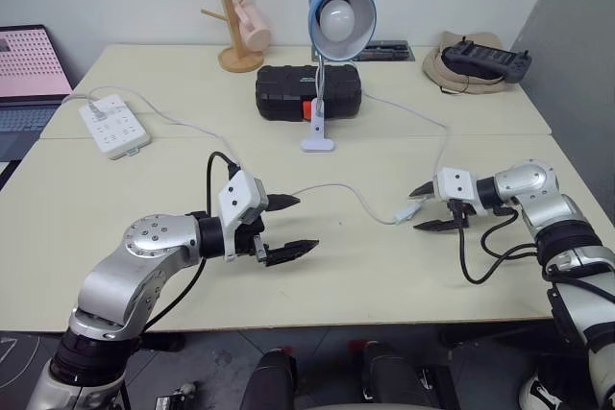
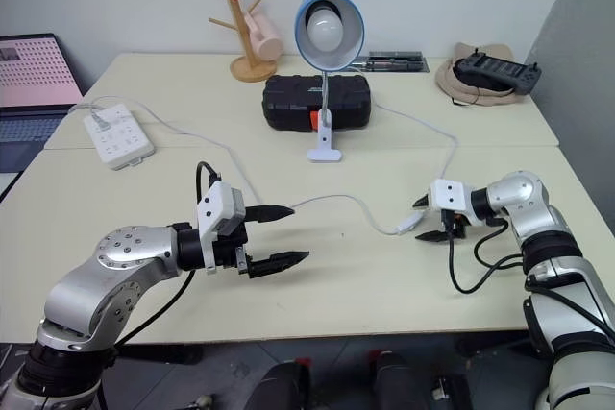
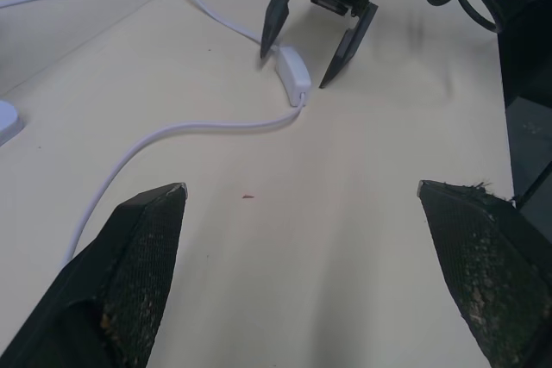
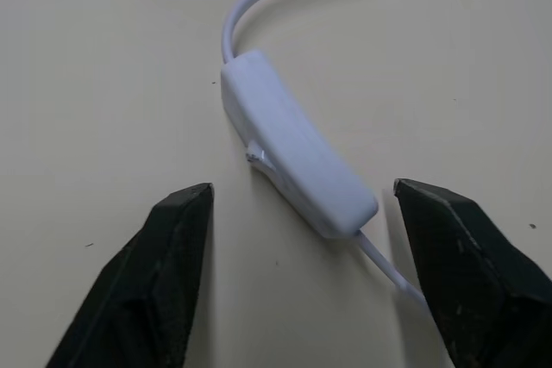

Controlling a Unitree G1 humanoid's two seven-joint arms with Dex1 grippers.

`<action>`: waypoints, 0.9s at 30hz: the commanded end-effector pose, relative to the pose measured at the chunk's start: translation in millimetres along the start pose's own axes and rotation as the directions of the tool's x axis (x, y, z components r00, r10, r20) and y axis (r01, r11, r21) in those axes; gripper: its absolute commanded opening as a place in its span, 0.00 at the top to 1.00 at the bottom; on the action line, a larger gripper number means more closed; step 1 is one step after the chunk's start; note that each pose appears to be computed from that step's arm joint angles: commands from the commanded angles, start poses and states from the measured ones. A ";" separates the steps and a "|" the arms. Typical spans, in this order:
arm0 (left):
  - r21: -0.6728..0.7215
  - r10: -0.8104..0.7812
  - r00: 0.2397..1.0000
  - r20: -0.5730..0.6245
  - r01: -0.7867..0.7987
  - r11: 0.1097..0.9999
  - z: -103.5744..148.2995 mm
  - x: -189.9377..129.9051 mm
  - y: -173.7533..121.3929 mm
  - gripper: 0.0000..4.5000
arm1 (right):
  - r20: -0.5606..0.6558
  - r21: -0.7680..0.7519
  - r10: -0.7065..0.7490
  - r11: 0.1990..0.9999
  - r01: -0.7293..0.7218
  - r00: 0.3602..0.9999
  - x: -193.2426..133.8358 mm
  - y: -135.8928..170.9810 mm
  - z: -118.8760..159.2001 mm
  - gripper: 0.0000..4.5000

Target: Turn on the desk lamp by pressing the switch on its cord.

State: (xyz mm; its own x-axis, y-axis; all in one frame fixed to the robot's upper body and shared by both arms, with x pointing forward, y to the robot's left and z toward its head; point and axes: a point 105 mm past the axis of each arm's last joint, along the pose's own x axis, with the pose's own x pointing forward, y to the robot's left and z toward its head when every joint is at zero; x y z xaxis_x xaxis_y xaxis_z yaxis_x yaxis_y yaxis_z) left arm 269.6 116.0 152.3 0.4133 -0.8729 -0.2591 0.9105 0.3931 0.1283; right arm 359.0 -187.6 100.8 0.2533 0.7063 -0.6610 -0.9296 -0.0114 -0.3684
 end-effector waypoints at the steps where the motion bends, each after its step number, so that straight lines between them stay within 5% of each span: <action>1: 0.043 0.002 0.999 0.034 -0.003 0.999 10.2 -1.6 -0.8 0.00 | 0.004 -0.013 0.002 1.000 -0.002 1.000 -2.6 0.7 0.0 0.47; 9: 0.040 -0.004 0.999 0.037 0.002 0.999 10.3 0.6 -1.1 0.00 | 0.029 0.011 0.001 1.000 -0.001 1.000 -3.6 2.2 1.3 0.91; 15: 0.025 0.007 0.999 0.036 -0.008 1.000 9.2 0.9 1.7 0.00 | 0.131 0.151 -0.067 0.987 0.047 0.989 -5.7 -6.8 13.3 0.92; 19: -0.051 0.038 0.998 0.053 -0.036 0.998 10.5 3.7 8.3 0.00 | 0.301 0.431 -0.166 0.902 0.021 0.939 -9.4 -19.2 46.8 0.92; 27: -0.456 0.100 0.979 0.179 -0.008 0.890 29.7 21.3 18.6 0.00 | 0.486 0.735 -0.362 0.662 -0.148 0.796 -31.5 -31.8 109.3 0.92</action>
State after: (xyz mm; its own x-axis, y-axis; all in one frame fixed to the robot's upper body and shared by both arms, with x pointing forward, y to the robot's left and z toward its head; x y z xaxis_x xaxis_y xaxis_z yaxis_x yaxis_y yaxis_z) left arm 294.5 98.4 168.5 0.4917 -0.8627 -0.1178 0.8311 0.5054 -0.2323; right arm 355.6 -130.9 182.3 0.3897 0.9093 -0.1460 -0.8630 0.4159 0.2869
